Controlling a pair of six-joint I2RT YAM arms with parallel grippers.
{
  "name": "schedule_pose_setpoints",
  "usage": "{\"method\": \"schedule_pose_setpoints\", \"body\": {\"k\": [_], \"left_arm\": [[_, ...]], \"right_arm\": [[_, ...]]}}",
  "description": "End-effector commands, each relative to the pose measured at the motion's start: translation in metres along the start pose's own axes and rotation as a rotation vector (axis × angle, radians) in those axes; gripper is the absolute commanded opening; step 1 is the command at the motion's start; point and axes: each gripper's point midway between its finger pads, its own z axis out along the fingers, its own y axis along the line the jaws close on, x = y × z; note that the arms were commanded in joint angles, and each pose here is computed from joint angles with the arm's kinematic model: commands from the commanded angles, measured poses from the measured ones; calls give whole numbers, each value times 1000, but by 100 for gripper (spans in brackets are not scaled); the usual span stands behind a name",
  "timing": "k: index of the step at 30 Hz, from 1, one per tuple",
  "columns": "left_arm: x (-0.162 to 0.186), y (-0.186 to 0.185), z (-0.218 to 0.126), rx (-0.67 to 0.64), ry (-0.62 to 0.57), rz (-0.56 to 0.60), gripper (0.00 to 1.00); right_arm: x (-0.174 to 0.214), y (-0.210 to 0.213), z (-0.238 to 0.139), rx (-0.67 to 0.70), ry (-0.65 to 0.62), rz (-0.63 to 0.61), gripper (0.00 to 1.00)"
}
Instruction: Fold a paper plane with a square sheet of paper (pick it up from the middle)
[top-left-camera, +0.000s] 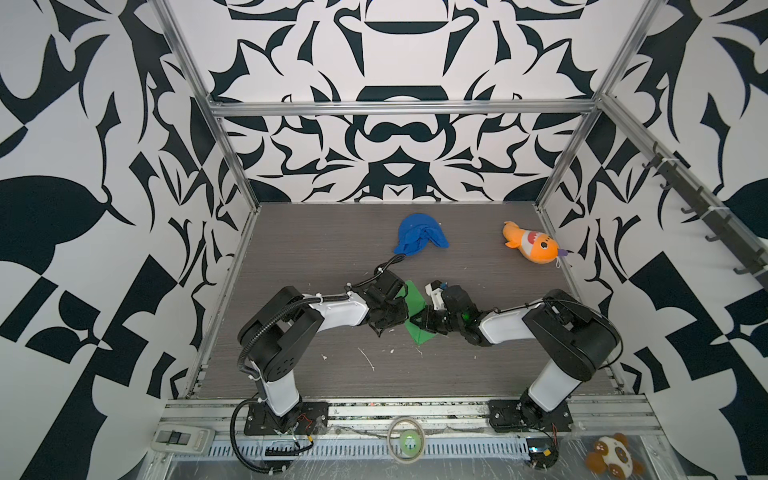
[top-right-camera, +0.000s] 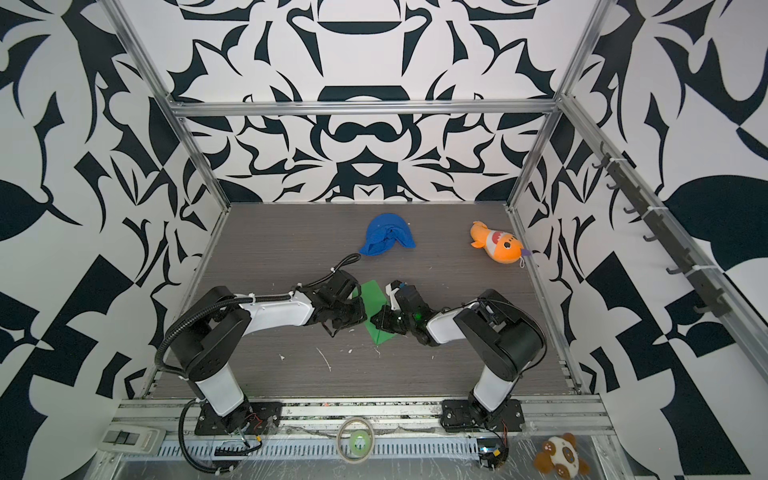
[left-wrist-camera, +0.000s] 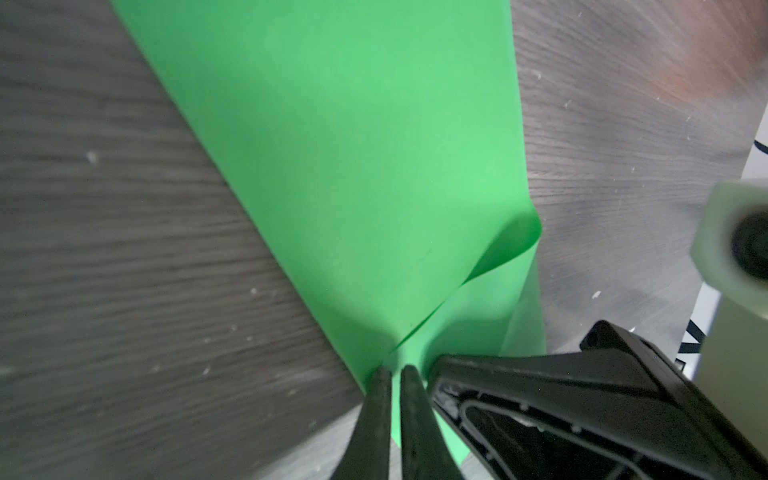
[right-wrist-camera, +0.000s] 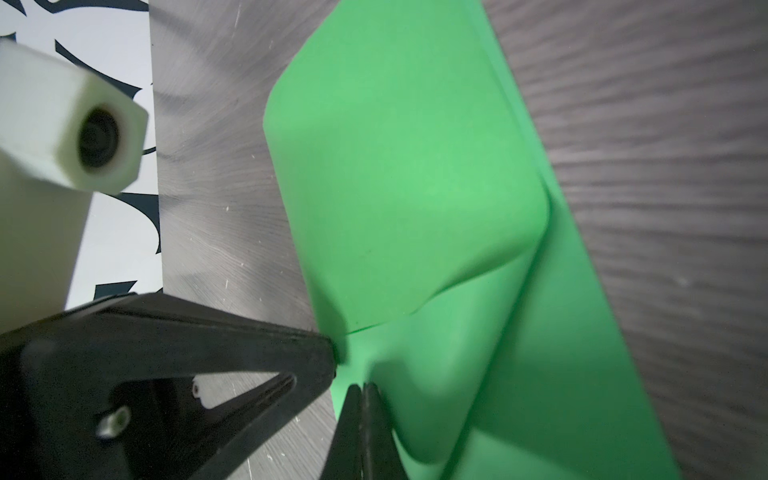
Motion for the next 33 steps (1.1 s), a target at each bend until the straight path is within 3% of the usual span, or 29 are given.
{"method": "schedule_pose_setpoints", "body": {"k": [1,10,18,33], "left_arm": [[-5,-5,-4,-8,-18,16,12],[-29,4,-32,-124,-152,34,13],[-8,-33,-15,31,-48,101,12],[0,4,4,-158,0,81,7]], "right_arm": [[22,-45,-2,174,62,51,5],[24,-47,-1,176,66,53,5],[25,-49,0,182,73,58,5],[26,-50,0,188,75,60,5]]}}
